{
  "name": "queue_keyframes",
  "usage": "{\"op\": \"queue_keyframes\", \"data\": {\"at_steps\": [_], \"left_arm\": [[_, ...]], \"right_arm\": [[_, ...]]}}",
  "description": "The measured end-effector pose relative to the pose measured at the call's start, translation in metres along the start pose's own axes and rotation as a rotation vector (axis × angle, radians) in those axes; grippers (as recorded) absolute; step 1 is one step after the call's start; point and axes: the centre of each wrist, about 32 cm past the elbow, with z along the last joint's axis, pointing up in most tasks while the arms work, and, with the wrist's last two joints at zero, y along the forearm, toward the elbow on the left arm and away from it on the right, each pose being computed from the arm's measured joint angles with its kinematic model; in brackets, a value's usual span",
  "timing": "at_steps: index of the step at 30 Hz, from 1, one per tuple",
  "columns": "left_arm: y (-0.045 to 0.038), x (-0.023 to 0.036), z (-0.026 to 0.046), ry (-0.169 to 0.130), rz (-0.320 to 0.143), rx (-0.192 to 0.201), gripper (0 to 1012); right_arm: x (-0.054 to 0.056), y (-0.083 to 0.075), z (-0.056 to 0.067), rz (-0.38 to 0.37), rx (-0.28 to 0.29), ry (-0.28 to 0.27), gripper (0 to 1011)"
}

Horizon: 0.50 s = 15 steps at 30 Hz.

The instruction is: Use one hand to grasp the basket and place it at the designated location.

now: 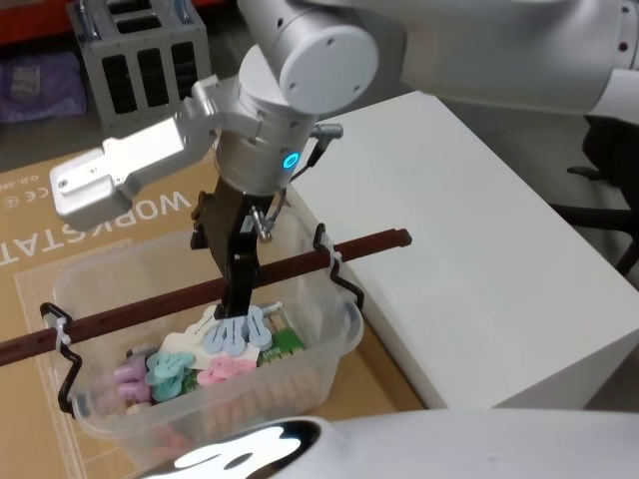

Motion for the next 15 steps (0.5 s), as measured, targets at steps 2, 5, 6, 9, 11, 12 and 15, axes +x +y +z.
{"op": "queue_keyframes", "data": {"at_steps": [2,5,6,9,11,12,15], "left_arm": [[0.0,0.0,0.0,0.0,0.0,0.0,0],[0.0,0.0,0.0,0.0,0.0,0.0,0],[0.0,0.0,0.0,0.0,0.0,0.0,0],[0.0,0.0,0.0,0.0,0.0,0.0,0],[0.0,0.0,0.0,0.0,0.0,0.0,0],[0.0,0.0,0.0,0.0,0.0,0.0,0],[0.0,0.0,0.0,0.0,0.0,0.0,0]], "right_arm": [[-0.002,-0.005,-0.001,-0.01,-0.001,0.004,1000],[-0.005,-0.014,-0.004,-0.031,-0.003,0.01,1000],[-0.006,-0.017,-0.005,-0.037,-0.004,0.012,1000],[-0.009,-0.026,-0.007,-0.056,-0.005,0.015,1001],[-0.012,-0.034,-0.008,-0.075,-0.008,0.017,1000],[-0.013,-0.037,-0.008,-0.082,-0.008,0.018,1001],[-0.02,-0.053,-0.011,-0.119,-0.008,0.022,1000]]}}
